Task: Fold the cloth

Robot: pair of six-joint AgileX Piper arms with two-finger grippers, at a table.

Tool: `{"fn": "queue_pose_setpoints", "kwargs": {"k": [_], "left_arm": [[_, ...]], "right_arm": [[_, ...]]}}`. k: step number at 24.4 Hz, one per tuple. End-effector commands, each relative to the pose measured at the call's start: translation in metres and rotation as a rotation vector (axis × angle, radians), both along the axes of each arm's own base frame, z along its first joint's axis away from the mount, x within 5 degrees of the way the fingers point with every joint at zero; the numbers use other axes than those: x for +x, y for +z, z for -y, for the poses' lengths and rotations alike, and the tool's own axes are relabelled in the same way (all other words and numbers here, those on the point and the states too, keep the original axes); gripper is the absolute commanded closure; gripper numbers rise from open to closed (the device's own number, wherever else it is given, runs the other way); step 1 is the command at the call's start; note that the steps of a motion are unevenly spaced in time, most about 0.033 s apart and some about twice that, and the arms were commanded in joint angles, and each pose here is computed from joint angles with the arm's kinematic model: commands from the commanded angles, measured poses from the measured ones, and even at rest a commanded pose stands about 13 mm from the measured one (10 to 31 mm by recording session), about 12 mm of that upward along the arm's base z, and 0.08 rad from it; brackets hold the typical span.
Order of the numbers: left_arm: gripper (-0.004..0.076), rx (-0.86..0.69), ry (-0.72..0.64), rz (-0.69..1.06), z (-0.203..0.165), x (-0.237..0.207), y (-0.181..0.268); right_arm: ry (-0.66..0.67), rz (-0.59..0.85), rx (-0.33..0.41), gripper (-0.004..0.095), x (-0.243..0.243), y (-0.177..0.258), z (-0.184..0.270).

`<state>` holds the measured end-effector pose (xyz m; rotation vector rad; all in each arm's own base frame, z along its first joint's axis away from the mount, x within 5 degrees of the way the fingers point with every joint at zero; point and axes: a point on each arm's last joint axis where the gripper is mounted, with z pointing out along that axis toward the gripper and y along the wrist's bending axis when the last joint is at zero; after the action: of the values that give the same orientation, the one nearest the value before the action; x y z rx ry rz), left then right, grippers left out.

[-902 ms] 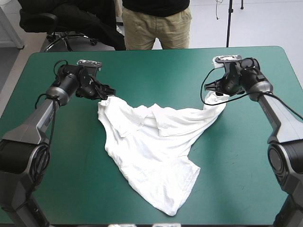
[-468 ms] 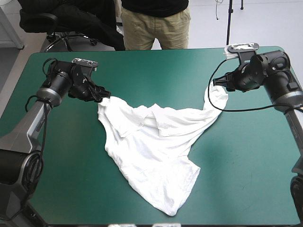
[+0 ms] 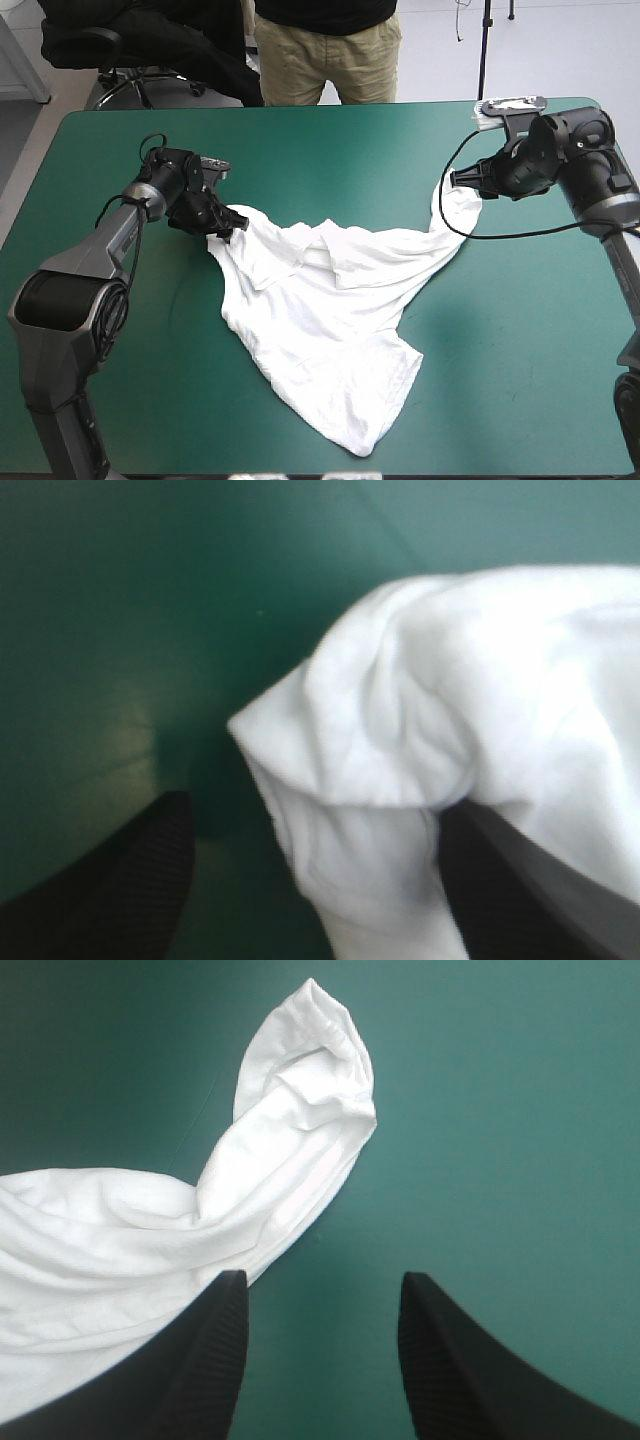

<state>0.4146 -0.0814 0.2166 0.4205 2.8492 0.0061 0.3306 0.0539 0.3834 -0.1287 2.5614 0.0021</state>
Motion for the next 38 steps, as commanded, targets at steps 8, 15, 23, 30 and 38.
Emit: {"fn": "queue_pose_setpoints", "kwargs": {"k": [8,15,23,30,38], "left_arm": [[0.0741,-0.068,-0.027,0.045,0.007,0.004,0.013],[0.0741,-0.067,-0.027,0.043,0.007,0.003,0.013],[0.0741,-0.084,-0.022,0.049,0.008,0.004,0.013],[0.0741,-0.090,-0.020,0.047,0.009,0.004,0.013],[0.0741,-0.104,-0.015,0.045,0.010,0.004,0.013]], "right_arm": [[0.187,-0.042,0.033,0.0467,-0.031,0.020,-0.025],[0.379,-0.170,-0.074,0.0442,-0.077,-0.020,-0.089],[0.463,-0.256,-0.140,0.0344,-0.116,-0.087,-0.130],[0.443,-0.273,-0.114,0.0344,-0.127,-0.130,-0.131],[0.454,-0.309,-0.093,0.0368,-0.134,-0.166,-0.129]]}}
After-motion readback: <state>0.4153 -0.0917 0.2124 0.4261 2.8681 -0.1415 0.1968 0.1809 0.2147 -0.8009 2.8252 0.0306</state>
